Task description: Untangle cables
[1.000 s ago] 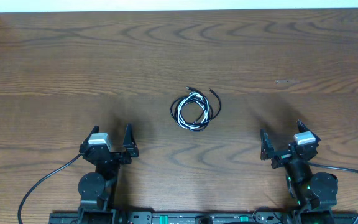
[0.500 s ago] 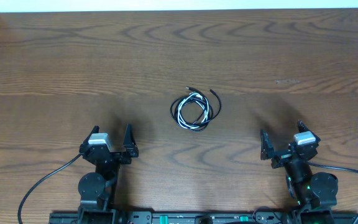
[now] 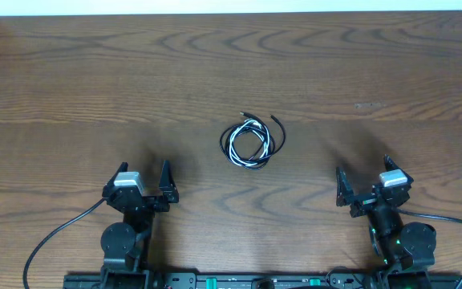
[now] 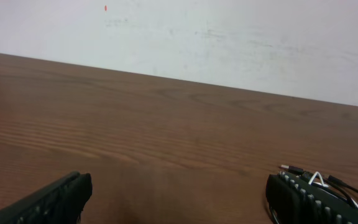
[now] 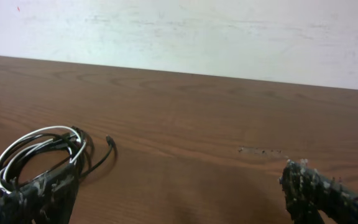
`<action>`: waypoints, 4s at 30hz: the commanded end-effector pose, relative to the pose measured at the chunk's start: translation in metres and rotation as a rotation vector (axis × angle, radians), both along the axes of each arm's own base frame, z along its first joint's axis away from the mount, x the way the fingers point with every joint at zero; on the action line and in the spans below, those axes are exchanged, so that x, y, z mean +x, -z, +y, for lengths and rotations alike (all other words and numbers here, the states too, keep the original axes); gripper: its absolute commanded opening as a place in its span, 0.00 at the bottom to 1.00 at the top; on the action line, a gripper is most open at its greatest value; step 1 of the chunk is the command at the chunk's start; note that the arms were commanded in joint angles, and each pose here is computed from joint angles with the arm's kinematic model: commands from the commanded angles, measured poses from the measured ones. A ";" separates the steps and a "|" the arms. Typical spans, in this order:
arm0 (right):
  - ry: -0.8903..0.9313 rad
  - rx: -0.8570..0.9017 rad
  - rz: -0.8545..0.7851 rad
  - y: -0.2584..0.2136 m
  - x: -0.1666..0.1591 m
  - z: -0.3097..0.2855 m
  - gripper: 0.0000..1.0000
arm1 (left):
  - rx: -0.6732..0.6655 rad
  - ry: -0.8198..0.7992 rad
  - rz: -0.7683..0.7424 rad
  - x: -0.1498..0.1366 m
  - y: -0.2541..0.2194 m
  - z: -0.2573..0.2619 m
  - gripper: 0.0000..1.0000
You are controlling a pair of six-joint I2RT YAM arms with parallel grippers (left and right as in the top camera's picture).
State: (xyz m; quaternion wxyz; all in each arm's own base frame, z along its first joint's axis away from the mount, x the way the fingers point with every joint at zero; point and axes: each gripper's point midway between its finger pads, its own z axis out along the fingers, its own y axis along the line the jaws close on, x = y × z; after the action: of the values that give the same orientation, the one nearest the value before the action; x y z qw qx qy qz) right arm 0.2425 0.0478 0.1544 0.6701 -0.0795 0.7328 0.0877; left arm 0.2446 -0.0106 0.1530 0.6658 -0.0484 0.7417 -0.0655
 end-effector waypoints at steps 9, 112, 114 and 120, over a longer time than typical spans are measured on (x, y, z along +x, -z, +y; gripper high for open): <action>0.005 0.049 0.037 0.006 0.000 0.001 0.99 | 0.018 -0.009 0.080 -0.003 0.017 0.002 0.95; -0.120 0.129 0.885 -0.010 0.032 0.038 0.99 | -0.125 0.706 1.041 0.093 0.036 -0.237 0.08; -0.139 0.129 0.883 -0.010 0.032 0.041 0.99 | -0.168 0.771 1.002 0.086 0.012 -0.244 0.08; -0.193 0.156 0.929 -0.002 0.031 0.051 0.97 | -0.269 0.885 0.930 0.065 -0.041 -0.255 0.08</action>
State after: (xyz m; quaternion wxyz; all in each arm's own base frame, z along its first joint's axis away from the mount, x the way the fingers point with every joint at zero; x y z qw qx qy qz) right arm 0.2724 0.0845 0.1515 0.2735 -0.0352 0.9413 0.1950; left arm 0.3240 -0.2523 0.1674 0.1899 0.1554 0.9086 -0.3380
